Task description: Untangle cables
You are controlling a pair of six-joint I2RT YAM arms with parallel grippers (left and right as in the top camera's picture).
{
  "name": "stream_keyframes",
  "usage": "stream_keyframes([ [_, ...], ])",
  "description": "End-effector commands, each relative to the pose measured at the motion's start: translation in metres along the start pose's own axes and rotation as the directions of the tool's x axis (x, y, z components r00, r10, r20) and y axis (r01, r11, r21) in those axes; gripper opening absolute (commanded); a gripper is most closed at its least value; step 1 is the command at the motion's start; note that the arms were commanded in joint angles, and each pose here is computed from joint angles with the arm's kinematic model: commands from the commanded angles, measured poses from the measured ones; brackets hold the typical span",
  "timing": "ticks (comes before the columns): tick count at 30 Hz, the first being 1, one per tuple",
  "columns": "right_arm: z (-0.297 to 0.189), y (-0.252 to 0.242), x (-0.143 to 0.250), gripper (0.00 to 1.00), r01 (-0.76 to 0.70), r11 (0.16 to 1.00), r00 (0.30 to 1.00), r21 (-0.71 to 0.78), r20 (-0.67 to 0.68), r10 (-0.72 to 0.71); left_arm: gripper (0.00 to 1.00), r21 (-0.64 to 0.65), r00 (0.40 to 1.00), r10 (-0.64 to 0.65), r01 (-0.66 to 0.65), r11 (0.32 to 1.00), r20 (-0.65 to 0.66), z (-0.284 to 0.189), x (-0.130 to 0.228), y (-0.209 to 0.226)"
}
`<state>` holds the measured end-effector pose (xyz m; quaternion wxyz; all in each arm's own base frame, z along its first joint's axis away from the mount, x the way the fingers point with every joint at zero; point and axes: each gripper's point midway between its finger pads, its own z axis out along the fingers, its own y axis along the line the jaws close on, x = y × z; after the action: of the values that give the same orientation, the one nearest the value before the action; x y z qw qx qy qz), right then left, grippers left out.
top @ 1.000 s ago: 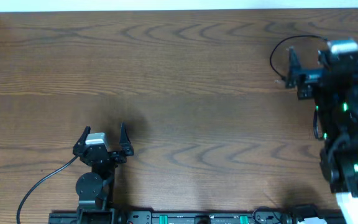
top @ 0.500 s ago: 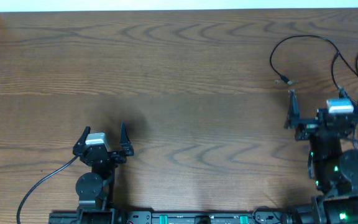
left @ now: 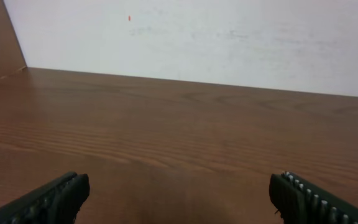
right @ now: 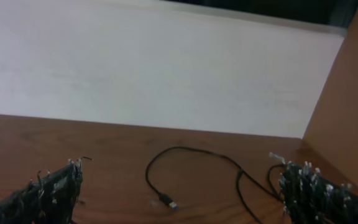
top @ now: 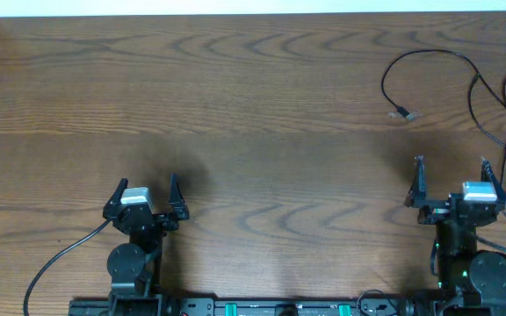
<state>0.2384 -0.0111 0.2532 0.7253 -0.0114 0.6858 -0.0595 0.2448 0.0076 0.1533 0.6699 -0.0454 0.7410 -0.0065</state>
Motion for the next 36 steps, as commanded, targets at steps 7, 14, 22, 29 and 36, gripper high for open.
stream_keyframes([
  [7, -0.005, 0.015, 0.027, 0.99, 0.008, 0.998, 1.0, -0.068, 0.009, -0.007, 0.98, -0.023, 0.998, 0.009, -0.01, 1.0, -0.055, 0.001, 0.017, 0.005],
  [14, -0.004, 0.02, 0.045, 0.99, 0.011, 0.996, 0.999, -0.086, -0.033, -0.014, 0.98, -0.023, 0.998, 0.009, -0.01, 1.0, -0.055, 0.001, 0.017, 0.005],
  [22, -0.001, 0.028, 0.074, 0.99, 0.008, 0.993, 0.996, -0.115, -0.088, -0.019, 0.98, -0.023, 0.998, 0.009, -0.01, 1.0, -0.055, 0.001, 0.017, 0.005],
  [29, 0.0, 0.035, 0.094, 0.99, 0.007, 0.991, 0.993, -0.137, -0.119, -0.024, 0.98, -0.023, 0.998, 0.009, -0.01, 1.0, -0.055, 0.001, 0.017, 0.005],
  [36, 0.0, 0.035, 0.095, 0.99, 0.045, 0.989, 0.991, -0.142, -0.115, -0.062, 0.98, -0.023, 0.998, 0.009, -0.01, 1.0, -0.055, 0.001, 0.017, 0.005],
])
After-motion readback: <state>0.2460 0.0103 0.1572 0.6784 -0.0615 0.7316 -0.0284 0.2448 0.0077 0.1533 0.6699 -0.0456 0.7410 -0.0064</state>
